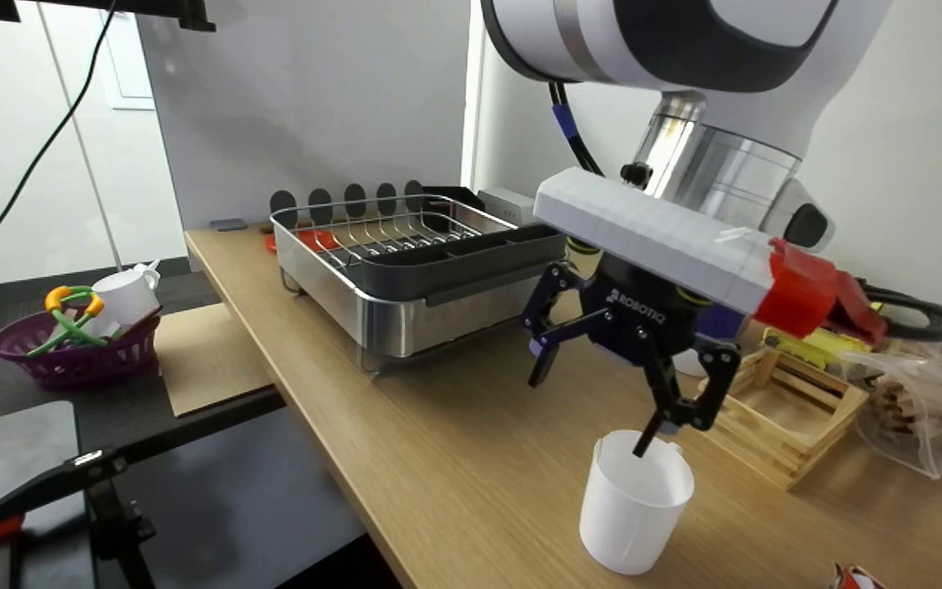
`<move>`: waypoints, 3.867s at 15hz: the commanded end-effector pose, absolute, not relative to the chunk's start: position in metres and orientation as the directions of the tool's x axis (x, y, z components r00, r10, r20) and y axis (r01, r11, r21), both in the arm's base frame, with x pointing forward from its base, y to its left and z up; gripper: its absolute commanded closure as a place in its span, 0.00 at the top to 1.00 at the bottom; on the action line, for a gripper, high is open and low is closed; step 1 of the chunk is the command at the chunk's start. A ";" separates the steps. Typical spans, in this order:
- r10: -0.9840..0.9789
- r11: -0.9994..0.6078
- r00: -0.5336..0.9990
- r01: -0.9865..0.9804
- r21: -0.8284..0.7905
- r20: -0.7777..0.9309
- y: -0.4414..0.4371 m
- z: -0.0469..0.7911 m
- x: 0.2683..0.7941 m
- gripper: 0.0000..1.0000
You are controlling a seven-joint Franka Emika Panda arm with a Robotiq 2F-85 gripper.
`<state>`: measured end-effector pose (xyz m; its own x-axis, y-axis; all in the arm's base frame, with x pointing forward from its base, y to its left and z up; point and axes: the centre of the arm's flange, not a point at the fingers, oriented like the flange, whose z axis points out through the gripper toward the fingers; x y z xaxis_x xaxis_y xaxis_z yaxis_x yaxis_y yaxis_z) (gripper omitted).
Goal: Put the mug into the plate dryer
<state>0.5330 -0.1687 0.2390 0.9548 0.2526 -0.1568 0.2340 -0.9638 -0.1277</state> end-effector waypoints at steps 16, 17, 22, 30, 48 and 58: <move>0.204 -0.974 0.954 0.173 -0.148 -0.222 -0.180 0.191 0.566 1.00; 0.199 -0.975 0.954 0.170 -0.146 -0.222 -0.180 0.191 0.566 1.00; 0.210 -0.973 0.953 0.181 -0.146 -0.220 -0.178 0.191 0.566 0.63; 0.209 -0.974 0.956 0.184 -0.132 -0.206 -0.173 0.196 0.569 0.07; 0.240 -0.970 0.957 0.228 -0.087 -0.161 -0.145 0.216 0.551 0.01; 0.265 -0.962 0.959 0.270 0.041 -0.104 -0.106 0.269 0.523 0.01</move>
